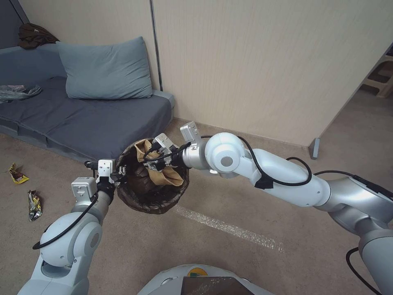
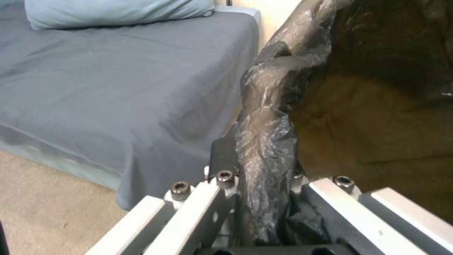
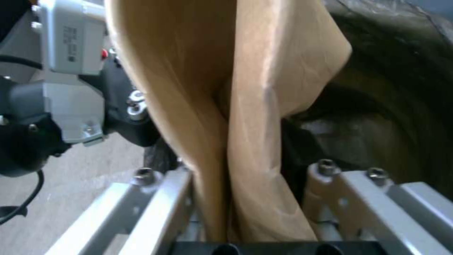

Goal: Pick up the trash bin, then pick up the garbage from the floor and place it into the trash bin.

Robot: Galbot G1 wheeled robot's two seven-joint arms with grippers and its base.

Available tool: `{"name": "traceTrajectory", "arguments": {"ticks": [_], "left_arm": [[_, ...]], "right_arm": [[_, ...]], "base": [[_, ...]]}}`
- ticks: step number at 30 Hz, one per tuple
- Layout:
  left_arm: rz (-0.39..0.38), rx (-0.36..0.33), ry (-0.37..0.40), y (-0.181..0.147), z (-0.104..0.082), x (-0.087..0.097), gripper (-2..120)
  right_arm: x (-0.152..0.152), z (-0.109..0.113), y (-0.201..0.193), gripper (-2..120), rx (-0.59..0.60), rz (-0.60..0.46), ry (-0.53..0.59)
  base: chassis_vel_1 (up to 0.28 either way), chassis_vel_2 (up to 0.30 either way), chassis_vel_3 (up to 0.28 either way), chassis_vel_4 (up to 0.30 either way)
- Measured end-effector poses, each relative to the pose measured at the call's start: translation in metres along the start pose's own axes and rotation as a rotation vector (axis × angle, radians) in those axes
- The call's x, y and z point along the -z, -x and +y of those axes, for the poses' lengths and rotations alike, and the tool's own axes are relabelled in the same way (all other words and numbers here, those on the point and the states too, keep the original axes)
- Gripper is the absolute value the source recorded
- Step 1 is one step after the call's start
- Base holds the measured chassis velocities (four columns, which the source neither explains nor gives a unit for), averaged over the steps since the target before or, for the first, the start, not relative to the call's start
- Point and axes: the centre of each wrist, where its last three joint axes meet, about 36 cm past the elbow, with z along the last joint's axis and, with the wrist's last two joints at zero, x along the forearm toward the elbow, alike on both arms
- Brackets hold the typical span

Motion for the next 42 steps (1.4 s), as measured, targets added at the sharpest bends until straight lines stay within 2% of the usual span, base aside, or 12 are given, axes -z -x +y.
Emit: {"name": "traceTrajectory", "arguments": {"ticks": [18, 26, 31, 32, 33, 34, 36, 37, 38, 39, 41, 42], "left_arm": [[-0.002, -0.019, -0.015, 0.004, 0.002, 0.001, 0], [0.008, -0.034, -0.012, 0.007, 0.002, -0.002, 0], [0.012, -0.047, -0.003, 0.008, 0.003, -0.003, 0], [0.011, -0.045, 0.005, 0.009, 0.004, -0.004, 0], [0.015, -0.044, 0.014, 0.009, 0.004, -0.006, 0], [0.015, -0.044, 0.014, 0.009, 0.004, -0.006, 0], [0.018, -0.042, 0.009, 0.007, 0.003, -0.005, 0], [0.018, -0.04, 0.007, 0.007, 0.004, -0.005, 0], [0.018, -0.04, 0.007, 0.007, 0.004, -0.005, 0], [0.018, -0.039, 0.005, 0.006, 0.004, -0.004, 0], [0.016, -0.037, -0.003, 0.006, 0.005, -0.002, 0], [0.016, -0.037, -0.003, 0.006, 0.005, -0.002, 0]], "right_arm": [[0.009, -0.002, -0.005, 96, -0.017, -0.042, 0.019], [0.025, -0.002, -0.021, 100, -0.023, -0.126, 0.019], [0.053, -0.01, -0.069, 100, -0.077, -0.263, 0.009], [0.057, -0.015, -0.081, 100, -0.104, -0.296, 0.008], [0.051, -0.064, -0.146, 100, -0.349, -0.476, 0.051], [0.051, -0.064, -0.146, 100, -0.349, -0.476, 0.051], [0.022, -0.087, -0.19, 100, -0.539, -0.576, 0.062], [-0.001, -0.093, -0.207, 100, -0.645, -0.6, 0.063], [-0.001, -0.093, -0.207, 100, -0.645, -0.6, 0.063], [-0.016, -0.095, -0.217, 100, -0.713, -0.609, 0.068], [-0.073, -0.091, -0.24, 100, -0.915, -0.625, 0.082], [-0.073, -0.091, -0.24, 100, -0.915, -0.625, 0.082]], "base": [[0.0, 0.0, 0.0, 0.0], [0.0, 0.0, 0.0, 0.0], [0.0, 0.0, 0.0, 0.0], [0.0, 0.0, 0.0, 0.0], [0.0, 0.0, 0.0, 0.0], [0.0, 0.0, 0.0, 0.0], [0.0, 0.0, 0.0, 0.0], [0.0, 0.0, 0.0, 0.0], [0.0, 0.0, 0.0, 0.0], [0.0, 0.0, 0.0, 0.0], [0.0, 0.0, 0.0, 0.0], [0.0, 0.0, 0.0, 0.0]]}}
